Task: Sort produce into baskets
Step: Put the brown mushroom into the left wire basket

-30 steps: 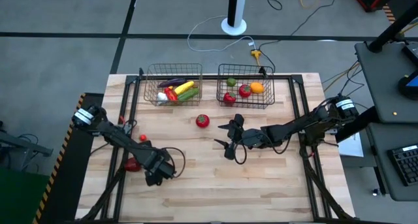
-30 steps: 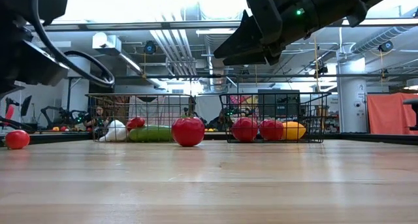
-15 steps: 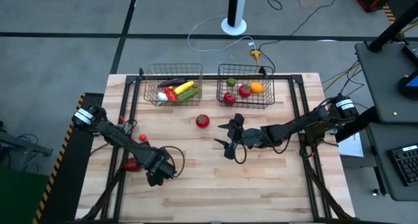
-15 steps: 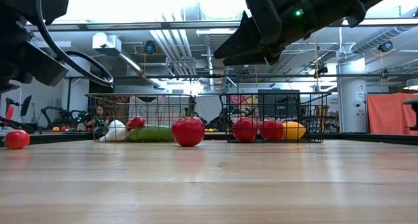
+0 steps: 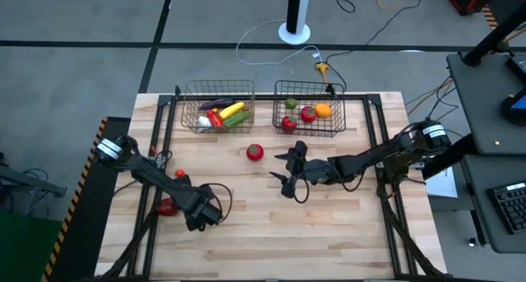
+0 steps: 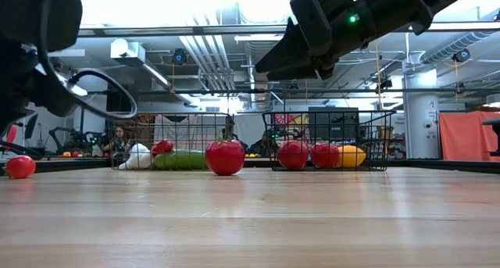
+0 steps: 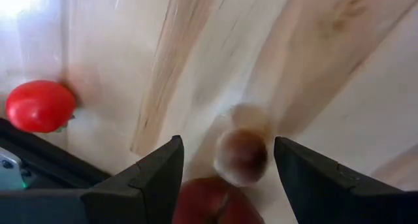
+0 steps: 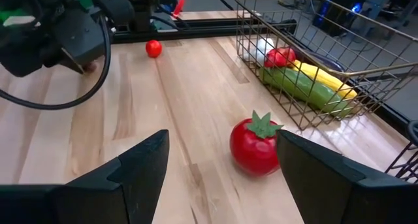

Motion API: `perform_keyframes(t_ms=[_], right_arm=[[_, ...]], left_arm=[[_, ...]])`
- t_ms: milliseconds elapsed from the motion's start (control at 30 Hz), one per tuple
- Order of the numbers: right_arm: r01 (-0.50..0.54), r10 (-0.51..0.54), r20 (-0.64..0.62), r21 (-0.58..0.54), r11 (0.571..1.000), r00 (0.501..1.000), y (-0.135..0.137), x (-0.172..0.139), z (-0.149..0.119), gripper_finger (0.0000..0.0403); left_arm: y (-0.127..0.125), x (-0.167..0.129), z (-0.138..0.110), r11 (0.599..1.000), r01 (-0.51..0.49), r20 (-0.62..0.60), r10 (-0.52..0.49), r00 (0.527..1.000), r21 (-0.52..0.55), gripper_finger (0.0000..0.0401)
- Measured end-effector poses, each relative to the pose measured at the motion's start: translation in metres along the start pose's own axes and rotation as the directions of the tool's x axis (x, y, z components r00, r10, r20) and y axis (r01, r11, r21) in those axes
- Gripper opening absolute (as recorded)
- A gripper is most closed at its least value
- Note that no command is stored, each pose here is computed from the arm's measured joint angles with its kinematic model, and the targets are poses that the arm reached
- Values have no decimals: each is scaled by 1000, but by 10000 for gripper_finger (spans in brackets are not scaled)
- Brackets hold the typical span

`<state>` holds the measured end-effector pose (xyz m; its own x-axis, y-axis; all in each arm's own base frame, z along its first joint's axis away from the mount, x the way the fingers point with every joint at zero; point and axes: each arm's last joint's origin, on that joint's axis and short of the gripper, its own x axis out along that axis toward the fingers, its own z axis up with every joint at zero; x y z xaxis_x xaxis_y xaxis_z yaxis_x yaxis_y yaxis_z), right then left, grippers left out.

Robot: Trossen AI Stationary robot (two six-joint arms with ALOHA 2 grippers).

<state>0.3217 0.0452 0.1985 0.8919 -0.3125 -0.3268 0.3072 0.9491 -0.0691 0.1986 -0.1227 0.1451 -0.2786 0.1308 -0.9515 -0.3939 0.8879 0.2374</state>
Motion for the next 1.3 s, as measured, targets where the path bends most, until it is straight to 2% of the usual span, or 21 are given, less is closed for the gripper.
perform_keyframes(t_ms=[467, 1067, 1300], right_arm=[[5, -5, 0, 2, 1000, 1000, -2, 1, 0, 272], [5, -5, -1, -5, 1000, 1000, -2, 1, 0, 272], [5, -6, -1, -6, 1000, 1000, -2, 1, 0, 272]], left_arm=[[0, 11, 0, 1000, -11, -8, 11, 1000, 10, 217], [0, 11, 1, 1000, -4, -5, 4, 1000, 11, 120], [0, 11, 1, 999, -3, -3, 4, 1000, 32, 109]])
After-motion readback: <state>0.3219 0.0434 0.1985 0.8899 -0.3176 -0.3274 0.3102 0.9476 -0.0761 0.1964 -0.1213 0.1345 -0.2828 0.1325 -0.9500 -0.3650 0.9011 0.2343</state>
